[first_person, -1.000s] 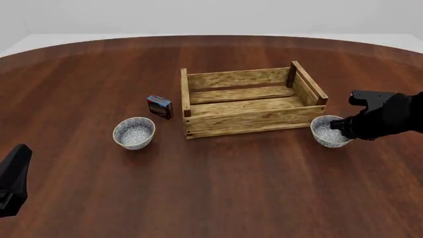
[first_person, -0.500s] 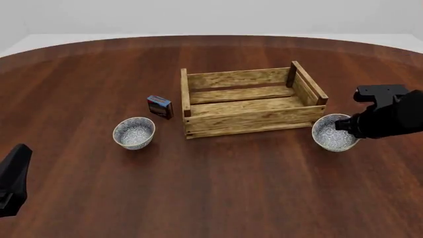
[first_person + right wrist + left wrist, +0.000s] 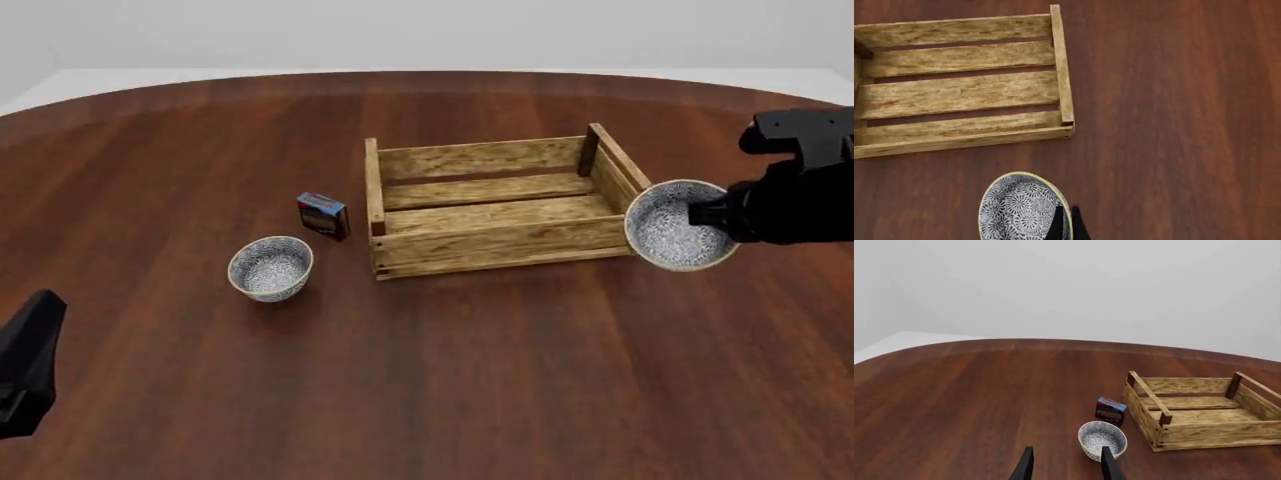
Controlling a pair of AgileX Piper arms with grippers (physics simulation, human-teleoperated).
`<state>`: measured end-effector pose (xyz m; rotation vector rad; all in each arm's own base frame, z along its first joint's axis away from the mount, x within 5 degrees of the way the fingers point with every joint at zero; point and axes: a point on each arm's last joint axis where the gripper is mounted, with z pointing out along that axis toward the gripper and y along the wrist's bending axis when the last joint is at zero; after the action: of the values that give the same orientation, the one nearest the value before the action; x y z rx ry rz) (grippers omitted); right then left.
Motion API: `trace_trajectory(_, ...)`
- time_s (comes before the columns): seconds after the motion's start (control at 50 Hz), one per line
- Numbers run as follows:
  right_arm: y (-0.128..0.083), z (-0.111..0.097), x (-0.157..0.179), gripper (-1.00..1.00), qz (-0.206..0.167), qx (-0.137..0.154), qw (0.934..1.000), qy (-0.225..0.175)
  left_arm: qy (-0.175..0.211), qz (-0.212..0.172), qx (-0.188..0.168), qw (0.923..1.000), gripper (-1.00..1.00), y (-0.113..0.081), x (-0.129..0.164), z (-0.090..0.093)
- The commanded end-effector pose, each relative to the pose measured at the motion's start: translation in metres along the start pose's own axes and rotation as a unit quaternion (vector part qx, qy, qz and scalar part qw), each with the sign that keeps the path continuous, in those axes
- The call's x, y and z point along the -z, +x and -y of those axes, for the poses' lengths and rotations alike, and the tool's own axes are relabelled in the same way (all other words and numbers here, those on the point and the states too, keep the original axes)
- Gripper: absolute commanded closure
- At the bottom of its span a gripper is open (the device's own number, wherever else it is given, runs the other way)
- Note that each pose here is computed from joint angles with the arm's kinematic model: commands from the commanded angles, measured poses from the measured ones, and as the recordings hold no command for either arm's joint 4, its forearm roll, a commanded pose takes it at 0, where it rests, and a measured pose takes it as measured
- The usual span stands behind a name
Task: Stack the right bowl on the left bowl and place them in the tray.
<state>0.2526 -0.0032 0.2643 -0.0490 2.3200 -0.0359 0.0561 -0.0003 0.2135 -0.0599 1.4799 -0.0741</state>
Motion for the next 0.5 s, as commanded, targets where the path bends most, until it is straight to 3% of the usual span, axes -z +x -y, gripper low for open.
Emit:
trace_trajectory(0.02, -0.021, -0.018, 0.054, 1.00, 0.055, 0.002, 0.9980, -0.032, 0.003, -0.003, 0.001, 1.0000, -1.00, 0.001, 0.000, 0.000)
trace_trajectory(0.26, -0.047, -0.042, 0.093, 1.00, 0.126, 0.005, 0.9884, -0.085, 0.011, -0.001, -0.003, 0.9999, -1.00, 0.000, 0.000, 0.001)
trace_trajectory(0.36, -0.054, -0.049, 0.107, 1.00, 0.159, 0.003, 0.9817, -0.104, 0.014, 0.001, -0.002, 0.9999, -1.00, 0.000, 0.000, 0.002)
trace_trajectory(0.38, -0.055, -0.055, 0.114, 1.00, 0.171, -0.003, 0.9780, -0.120, 0.014, 0.001, -0.004, 0.9999, -1.00, 0.000, 0.000, 0.002)
trace_trajectory(0.46, -0.063, -0.049, 0.117, 1.00, 0.205, 0.001, 0.9727, -0.109, 0.013, 0.001, -0.008, 0.9999, -1.00, 0.000, 0.000, 0.002)
trace_trajectory(0.5, -0.064, -0.054, 0.120, 1.00, 0.216, -0.003, 0.9688, -0.122, 0.016, 0.008, -0.011, 0.9998, -1.00, -0.012, 0.001, 0.003)
